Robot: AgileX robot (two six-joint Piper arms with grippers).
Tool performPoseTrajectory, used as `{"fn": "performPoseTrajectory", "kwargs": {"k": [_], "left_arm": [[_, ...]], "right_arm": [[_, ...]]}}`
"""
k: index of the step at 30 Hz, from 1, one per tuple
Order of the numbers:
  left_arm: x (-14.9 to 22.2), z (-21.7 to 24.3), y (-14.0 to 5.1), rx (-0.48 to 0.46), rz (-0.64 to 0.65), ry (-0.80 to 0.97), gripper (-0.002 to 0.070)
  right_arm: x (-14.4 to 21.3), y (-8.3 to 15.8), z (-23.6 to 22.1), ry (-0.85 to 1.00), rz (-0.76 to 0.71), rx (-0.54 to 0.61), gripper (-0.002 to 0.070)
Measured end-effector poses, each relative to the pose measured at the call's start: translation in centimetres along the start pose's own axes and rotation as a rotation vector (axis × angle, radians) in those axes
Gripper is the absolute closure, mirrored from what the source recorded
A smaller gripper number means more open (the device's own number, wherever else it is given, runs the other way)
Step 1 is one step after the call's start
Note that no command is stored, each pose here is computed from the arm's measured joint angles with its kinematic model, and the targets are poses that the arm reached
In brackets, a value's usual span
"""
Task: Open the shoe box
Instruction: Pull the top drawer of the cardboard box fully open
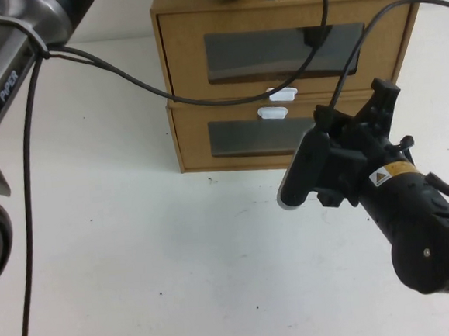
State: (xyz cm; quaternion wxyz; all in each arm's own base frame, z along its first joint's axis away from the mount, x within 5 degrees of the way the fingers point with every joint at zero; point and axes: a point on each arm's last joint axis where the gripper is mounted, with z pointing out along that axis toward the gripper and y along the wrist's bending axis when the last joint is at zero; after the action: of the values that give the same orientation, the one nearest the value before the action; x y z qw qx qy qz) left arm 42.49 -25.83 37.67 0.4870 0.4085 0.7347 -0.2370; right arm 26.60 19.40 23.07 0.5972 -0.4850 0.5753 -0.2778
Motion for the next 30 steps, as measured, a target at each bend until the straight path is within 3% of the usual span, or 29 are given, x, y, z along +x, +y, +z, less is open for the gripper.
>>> {"fn": "performPoseTrajectory", "kwargs": {"k": [10, 20, 23, 28, 30], "left_arm": [[-0.3, 0.5, 0.8, -0.068, -0.019, -0.023, 0.0682], [0.0, 1.3, 1.6, -0.080, -0.042, -0.039, 0.0682], [0.0, 1.1, 2.0, -0.069, -0.067, -0.045, 0.0682], [0.0, 0.8, 2.1, -0.056, -0.083, -0.047, 0.0682], [0.1, 0.8, 2.1, -0.053, -0.084, -0.042, 0.0682]], "right_arm": [[-1.9, -1.9, 1.5, 0.003, 0.077, 0.080, 0.0695], [-2.4, -1.6, 2.2, 0.038, 0.040, 0.008, 0.0684], [-2.8, -1.2, 2.0, 0.035, 0.019, -0.009, 0.0637], [-3.6, -0.7, 1.6, 0.011, -0.024, -0.028, 0.0437], [-3.7, -0.5, 1.6, 0.010, -0.047, -0.031, 0.0387]]}}
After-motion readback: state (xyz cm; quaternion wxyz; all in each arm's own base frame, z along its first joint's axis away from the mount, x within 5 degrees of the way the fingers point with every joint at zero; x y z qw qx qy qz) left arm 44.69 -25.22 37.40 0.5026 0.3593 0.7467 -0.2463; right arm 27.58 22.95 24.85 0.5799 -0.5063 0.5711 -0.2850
